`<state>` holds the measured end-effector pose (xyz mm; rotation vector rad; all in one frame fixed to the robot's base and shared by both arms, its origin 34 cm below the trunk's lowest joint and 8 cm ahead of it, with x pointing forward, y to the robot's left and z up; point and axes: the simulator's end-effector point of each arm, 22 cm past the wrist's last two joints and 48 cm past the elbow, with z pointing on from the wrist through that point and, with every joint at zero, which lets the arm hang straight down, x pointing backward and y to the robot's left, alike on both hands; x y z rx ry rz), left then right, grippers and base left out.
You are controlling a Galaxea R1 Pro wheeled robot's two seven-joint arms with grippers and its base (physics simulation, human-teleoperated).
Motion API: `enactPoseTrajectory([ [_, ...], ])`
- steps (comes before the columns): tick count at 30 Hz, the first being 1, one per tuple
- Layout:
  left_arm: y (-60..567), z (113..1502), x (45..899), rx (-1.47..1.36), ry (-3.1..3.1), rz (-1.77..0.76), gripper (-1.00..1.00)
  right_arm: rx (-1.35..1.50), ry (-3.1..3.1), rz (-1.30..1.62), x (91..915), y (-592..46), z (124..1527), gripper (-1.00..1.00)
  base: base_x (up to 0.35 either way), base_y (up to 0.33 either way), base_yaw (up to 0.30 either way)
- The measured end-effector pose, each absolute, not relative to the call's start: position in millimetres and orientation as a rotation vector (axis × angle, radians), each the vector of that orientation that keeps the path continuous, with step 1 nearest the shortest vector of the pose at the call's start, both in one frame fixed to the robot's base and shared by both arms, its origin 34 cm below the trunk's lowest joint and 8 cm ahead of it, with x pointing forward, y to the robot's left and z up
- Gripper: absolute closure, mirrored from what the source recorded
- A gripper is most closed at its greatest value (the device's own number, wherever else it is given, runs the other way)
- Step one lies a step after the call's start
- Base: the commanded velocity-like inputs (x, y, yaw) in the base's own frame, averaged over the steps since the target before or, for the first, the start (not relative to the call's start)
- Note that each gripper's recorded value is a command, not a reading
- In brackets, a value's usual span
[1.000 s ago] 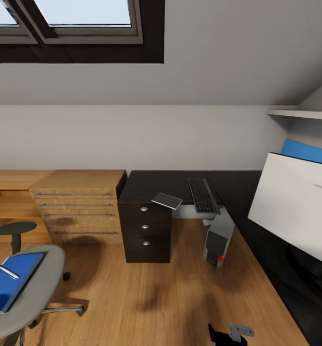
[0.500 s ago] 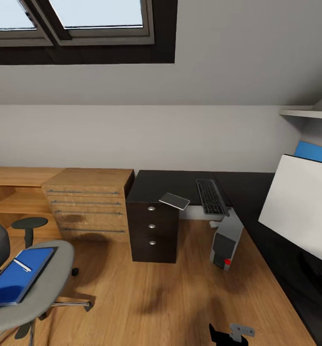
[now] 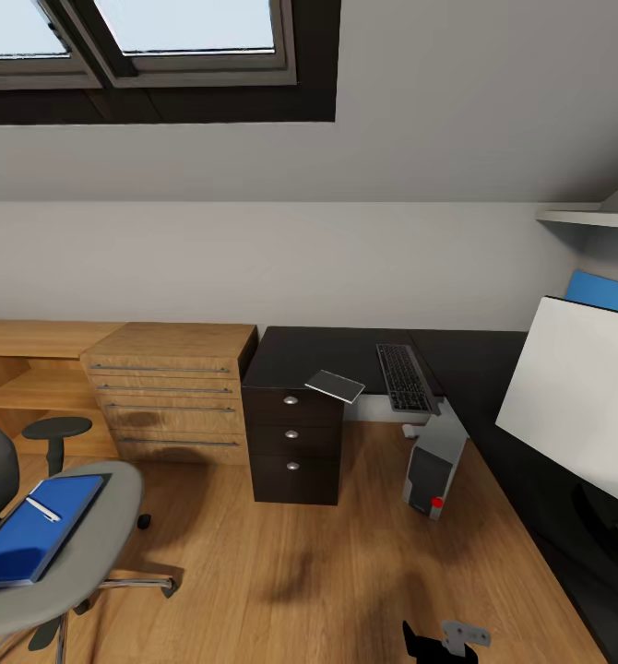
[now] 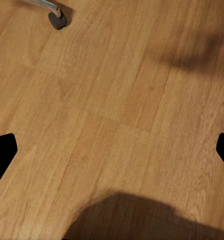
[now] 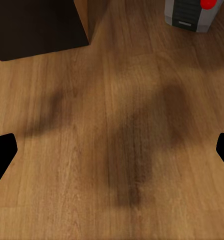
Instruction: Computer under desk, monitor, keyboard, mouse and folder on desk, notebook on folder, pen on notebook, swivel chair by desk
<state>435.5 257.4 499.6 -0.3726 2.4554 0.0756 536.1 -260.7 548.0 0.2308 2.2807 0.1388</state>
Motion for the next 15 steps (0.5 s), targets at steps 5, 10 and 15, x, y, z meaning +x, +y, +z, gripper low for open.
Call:
enactPoseTrajectory([
  [5, 257.3, 499.6, 435.5, -0.372, 2.455, 0.076, -1.0, 0.23, 2.282, 0.133, 533.9, -263.8, 547.0, -1.0, 0.0, 0.0, 0.0],
  [10, 257.4, 499.6, 435.5, -0.372, 2.455, 0.076, -1.0, 0.23, 2.286, 0.129, 529.9, -265.6, 545.2, -1.0, 0.0, 0.0, 0.0],
  [15, 257.4, 499.6, 435.5, -0.373, 2.455, 0.076, -1.0, 0.227, 2.28, 0.126, 529.1, -266.5, 545.7, -1.0, 0.0, 0.0, 0.0],
])
